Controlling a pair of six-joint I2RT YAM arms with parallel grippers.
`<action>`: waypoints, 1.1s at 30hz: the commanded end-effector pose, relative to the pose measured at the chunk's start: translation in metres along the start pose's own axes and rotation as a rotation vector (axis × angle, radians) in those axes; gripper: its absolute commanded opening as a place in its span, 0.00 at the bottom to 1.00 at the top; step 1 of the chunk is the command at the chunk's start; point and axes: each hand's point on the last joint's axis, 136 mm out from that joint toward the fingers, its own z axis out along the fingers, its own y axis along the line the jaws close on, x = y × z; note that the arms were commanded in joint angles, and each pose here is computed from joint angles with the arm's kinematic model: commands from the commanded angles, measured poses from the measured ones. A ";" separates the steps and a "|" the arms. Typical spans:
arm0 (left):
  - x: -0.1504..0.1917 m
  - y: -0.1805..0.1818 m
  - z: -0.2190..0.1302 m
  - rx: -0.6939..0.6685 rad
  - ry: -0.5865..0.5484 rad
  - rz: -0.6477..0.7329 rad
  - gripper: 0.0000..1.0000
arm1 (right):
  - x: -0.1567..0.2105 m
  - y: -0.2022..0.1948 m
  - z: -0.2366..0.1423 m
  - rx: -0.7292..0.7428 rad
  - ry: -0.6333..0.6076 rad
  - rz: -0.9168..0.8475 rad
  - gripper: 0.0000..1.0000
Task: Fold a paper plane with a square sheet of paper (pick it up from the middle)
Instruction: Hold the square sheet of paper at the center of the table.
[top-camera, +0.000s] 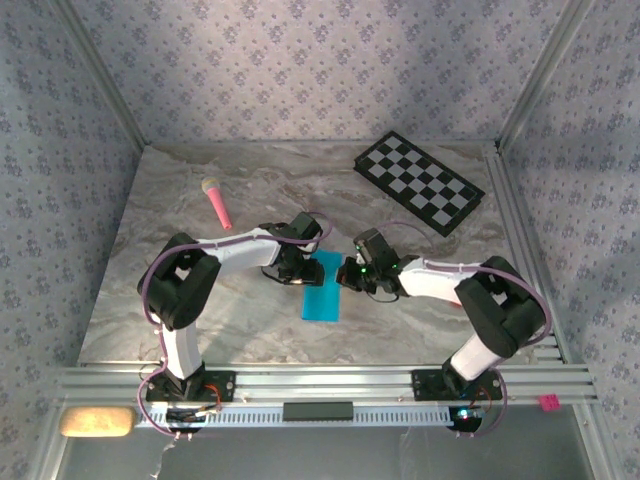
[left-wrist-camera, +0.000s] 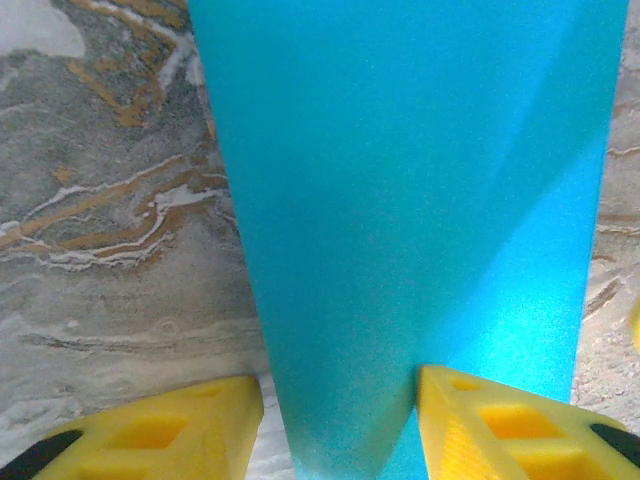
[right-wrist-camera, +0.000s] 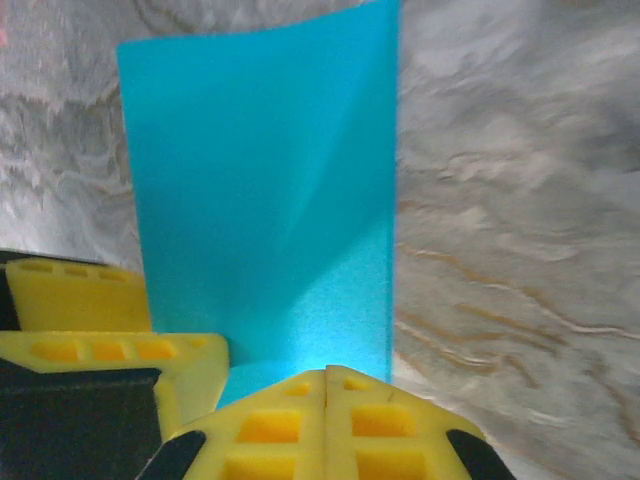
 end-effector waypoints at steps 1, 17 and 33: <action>-0.005 0.012 0.020 -0.056 -0.019 0.018 0.49 | -0.009 -0.024 -0.020 0.063 -0.079 0.072 0.00; -0.007 0.011 0.020 -0.058 -0.020 0.027 0.49 | -0.015 -0.026 -0.042 -0.009 -0.120 0.088 0.00; -0.009 0.012 0.021 -0.067 -0.021 0.047 0.50 | -0.006 -0.010 -0.025 -0.024 -0.040 0.027 0.00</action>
